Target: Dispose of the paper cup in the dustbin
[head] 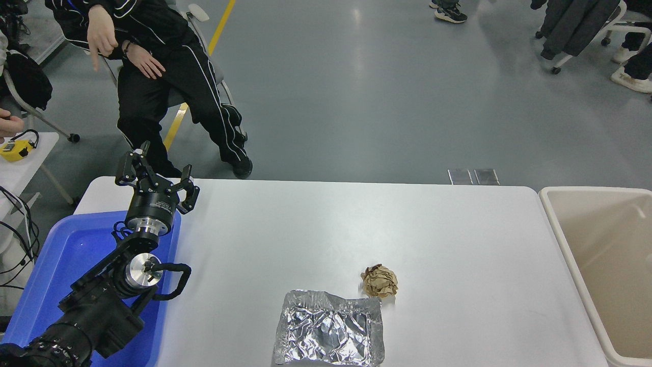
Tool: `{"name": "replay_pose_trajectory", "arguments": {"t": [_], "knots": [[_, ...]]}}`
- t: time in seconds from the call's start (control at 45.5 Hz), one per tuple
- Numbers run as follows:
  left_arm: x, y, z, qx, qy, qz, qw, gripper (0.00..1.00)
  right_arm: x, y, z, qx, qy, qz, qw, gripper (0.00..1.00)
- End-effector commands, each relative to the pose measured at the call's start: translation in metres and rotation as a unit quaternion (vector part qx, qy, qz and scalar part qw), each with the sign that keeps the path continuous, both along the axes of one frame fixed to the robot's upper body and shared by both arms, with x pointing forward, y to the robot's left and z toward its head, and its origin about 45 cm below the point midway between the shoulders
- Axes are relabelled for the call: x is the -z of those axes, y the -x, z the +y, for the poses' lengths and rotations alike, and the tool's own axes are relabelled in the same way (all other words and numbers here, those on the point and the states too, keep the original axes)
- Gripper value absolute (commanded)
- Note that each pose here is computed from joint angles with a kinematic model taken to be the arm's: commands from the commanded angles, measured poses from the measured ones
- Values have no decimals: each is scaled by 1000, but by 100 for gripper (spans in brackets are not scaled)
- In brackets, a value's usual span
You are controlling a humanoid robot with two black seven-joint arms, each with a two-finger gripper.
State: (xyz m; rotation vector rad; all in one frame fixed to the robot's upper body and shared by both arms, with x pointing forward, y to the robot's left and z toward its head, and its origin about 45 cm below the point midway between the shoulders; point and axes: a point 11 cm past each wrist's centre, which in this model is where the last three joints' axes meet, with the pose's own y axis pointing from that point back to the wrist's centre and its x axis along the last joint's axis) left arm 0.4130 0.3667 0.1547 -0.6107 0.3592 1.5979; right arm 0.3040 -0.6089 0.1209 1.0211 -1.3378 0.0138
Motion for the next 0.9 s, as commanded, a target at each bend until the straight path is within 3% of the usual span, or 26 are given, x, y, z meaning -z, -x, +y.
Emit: {"name": "replay_pose_trajectory", "arguments": {"t": [0.0,0.527,0.571,0.747,0.791,0.879], "knots": [[0,0,0,0,0,0,1000,100,18,2,15,-2,-15,4,1000,0],[0,0,0,0,0,0,1000,100,27,1,24,-6,-16,3,1000,0],[0,0,0,0,0,0,1000,100,25,0,23,-6,-7,-3,1000,28],[0,0,0,0,0,0,1000,100,24,-2,24,-7,-5,-9,1000,68],[0,0,0,0,0,0,1000,100,20,-6,24,-3,-8,-19,1000,86],[0,0,0,0,0,0,1000,100,13,-13,24,10,-21,-43,999,89]]}}
